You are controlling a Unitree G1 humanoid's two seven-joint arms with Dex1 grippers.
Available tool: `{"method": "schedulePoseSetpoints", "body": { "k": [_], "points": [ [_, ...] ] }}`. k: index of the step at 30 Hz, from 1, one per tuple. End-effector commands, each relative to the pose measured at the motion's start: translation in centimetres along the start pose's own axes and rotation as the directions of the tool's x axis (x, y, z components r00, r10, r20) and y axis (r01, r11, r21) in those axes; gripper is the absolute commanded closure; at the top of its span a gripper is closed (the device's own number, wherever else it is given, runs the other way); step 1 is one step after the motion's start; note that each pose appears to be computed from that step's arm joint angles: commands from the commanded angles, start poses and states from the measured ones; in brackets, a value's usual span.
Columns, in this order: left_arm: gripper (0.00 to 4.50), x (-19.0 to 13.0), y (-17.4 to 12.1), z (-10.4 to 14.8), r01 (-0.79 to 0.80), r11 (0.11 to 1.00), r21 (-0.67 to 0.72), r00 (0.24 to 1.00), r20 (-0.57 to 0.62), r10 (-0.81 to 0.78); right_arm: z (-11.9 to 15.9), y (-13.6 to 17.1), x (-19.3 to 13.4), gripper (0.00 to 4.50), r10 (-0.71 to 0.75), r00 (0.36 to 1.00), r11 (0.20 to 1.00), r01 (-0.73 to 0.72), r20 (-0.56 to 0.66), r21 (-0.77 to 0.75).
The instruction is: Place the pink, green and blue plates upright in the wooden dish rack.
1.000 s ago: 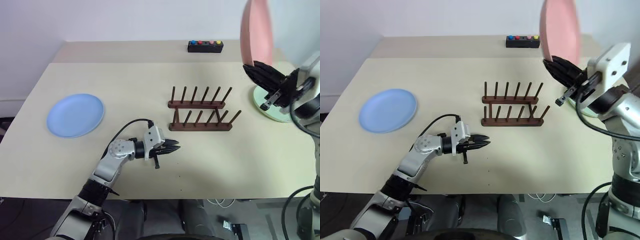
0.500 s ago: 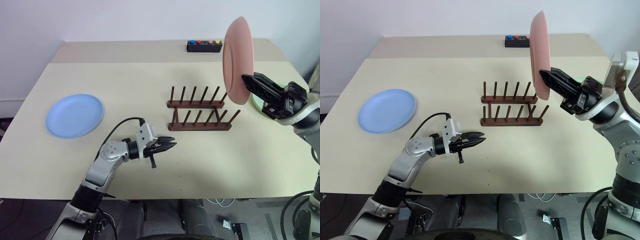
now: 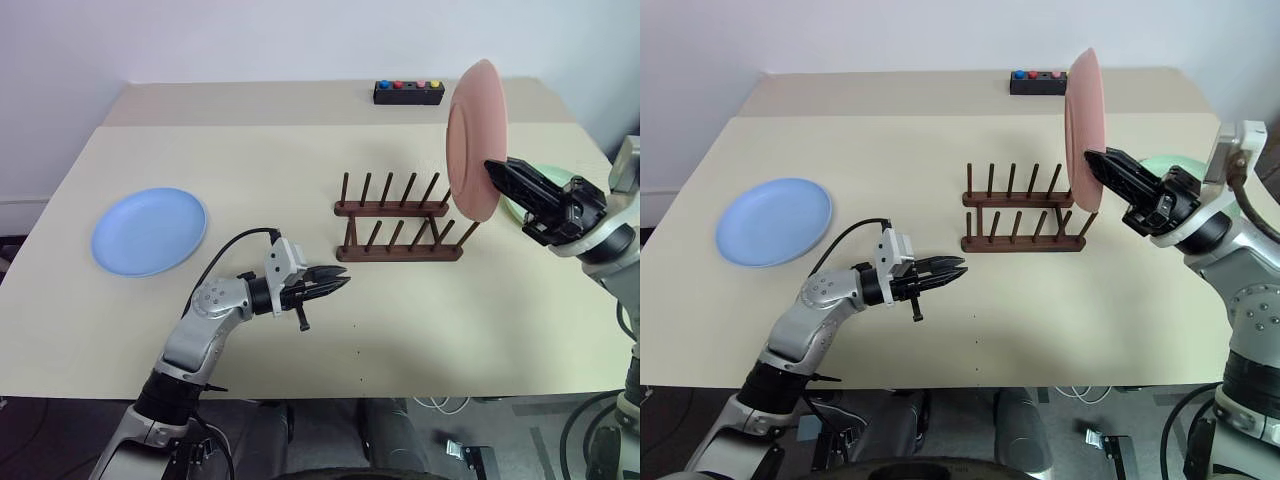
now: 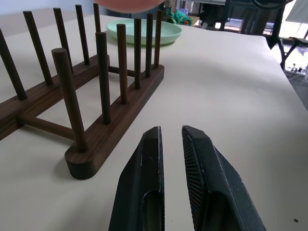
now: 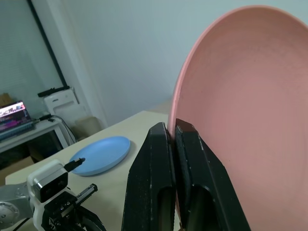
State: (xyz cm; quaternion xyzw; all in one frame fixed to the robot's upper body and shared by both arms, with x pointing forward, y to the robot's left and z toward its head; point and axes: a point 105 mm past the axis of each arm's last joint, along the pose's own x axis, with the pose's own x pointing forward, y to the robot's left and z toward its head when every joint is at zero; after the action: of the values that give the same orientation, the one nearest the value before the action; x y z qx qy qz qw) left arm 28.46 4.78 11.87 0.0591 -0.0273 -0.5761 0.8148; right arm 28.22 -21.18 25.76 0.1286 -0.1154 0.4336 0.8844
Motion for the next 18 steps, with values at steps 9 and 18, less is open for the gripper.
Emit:
{"method": "schedulePoseSetpoints", "body": {
  "k": [9,18],
  "points": [
    [3.87,0.2,-0.6,0.6,0.018,0.999,0.028,1.0,0.019,-0.018,0.1,-0.1,-0.5,4.44,0.014,0.999,0.998,-0.016,0.033,0.062],
    [3.87,0.2,-0.7,0.5,0.017,0.999,0.03,1.0,0.015,-0.018,1.0,1.3,-0.1,4.44,0.086,0.995,0.996,-0.087,0.043,0.024]
  ]
}}
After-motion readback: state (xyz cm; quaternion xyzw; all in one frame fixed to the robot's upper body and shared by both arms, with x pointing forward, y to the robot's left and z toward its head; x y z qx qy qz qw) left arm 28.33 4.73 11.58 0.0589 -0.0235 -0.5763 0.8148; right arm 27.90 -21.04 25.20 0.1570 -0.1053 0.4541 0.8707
